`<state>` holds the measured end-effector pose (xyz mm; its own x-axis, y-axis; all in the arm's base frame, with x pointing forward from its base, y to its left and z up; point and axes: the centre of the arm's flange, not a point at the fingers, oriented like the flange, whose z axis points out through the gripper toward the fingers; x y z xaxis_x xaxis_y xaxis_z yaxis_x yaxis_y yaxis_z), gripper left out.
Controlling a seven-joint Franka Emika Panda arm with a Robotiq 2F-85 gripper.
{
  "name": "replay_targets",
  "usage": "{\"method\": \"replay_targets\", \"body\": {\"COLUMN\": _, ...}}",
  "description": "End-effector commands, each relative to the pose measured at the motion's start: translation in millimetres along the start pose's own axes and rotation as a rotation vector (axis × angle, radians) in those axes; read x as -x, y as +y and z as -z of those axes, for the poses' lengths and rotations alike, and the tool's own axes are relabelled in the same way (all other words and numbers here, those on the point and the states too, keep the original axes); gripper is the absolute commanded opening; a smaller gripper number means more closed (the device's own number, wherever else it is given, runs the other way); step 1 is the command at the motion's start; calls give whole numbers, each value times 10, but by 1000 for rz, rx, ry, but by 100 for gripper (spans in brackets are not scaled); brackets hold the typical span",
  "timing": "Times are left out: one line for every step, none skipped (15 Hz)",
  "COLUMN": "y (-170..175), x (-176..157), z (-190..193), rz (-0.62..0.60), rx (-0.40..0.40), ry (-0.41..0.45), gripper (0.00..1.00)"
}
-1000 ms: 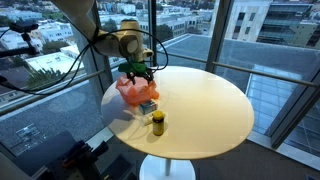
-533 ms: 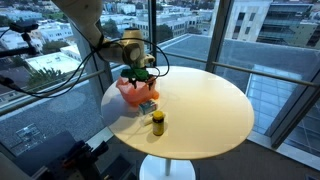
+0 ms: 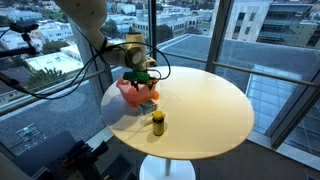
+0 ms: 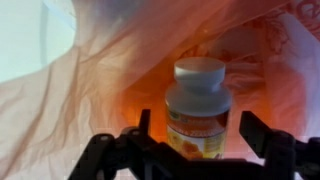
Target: Remove the bottle from the plastic bag and put it on the table
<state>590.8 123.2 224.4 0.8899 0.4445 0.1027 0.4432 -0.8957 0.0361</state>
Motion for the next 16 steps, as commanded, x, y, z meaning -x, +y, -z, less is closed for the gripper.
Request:
{"method": "replay_targets", "body": {"y": 25, "x": -78, "z": 8, "rz": -6, "rx": 28, "ry": 7, "gripper": 58}}
{"method": "replay_targets", "body": {"y": 28, "x": -73, "z": 18, "rz": -7, "rx": 30, "ry": 8, "gripper": 49}}
{"method": "replay_targets", "body": {"y": 30, "x": -71, "z": 25, "rz": -7, "rx": 31, "ry": 7, "gripper": 42}}
{"method": "replay_targets", "body": {"y": 20, "x": -62, "z": 52, "rz": -8, "rx": 34, "ry": 7, "gripper": 36}}
{"method": "replay_targets", "body": {"y": 16, "x": -57, "z": 67, "rz": -9, "rx": 38, "ry": 7, "gripper": 36}}
{"method": "replay_targets", "body": {"y": 3, "x": -46, "z": 97, "rz": -13, "rx": 47, "ry": 3, "gripper": 36}}
{"method": "replay_targets", "body": {"y": -11, "x": -33, "z": 132, "rz": -12, "rx": 51, "ry": 5, "gripper": 36}}
{"method": "replay_targets", "body": {"y": -26, "x": -26, "z": 169, "rz": -14, "rx": 59, "ry": 7, "gripper": 36}}
{"method": "replay_targets", "body": {"y": -44, "x": -20, "z": 214, "rz": -14, "rx": 61, "ry": 11, "gripper": 36}}
{"method": "replay_targets", "body": {"y": -62, "x": -21, "z": 254, "rz": -16, "rx": 63, "ry": 15, "gripper": 36}}
{"method": "replay_targets", "body": {"y": -82, "x": -20, "z": 302, "rz": -14, "rx": 65, "ry": 19, "gripper": 36}}
{"method": "replay_targets", "body": {"y": -99, "x": -21, "z": 350, "rz": -14, "rx": 62, "ry": 23, "gripper": 36}}
{"method": "replay_targets", "body": {"y": -112, "x": -23, "z": 396, "rz": -16, "rx": 61, "ry": 27, "gripper": 36}}
{"method": "replay_targets", "body": {"y": -117, "x": -21, "z": 447, "rz": -18, "rx": 54, "ry": 28, "gripper": 36}}
{"method": "replay_targets", "body": {"y": -120, "x": -21, "z": 484, "rz": -20, "rx": 52, "ry": 29, "gripper": 36}}
{"method": "replay_targets", "body": {"y": -121, "x": -14, "z": 529, "rz": -21, "rx": 55, "ry": 30, "gripper": 36}}
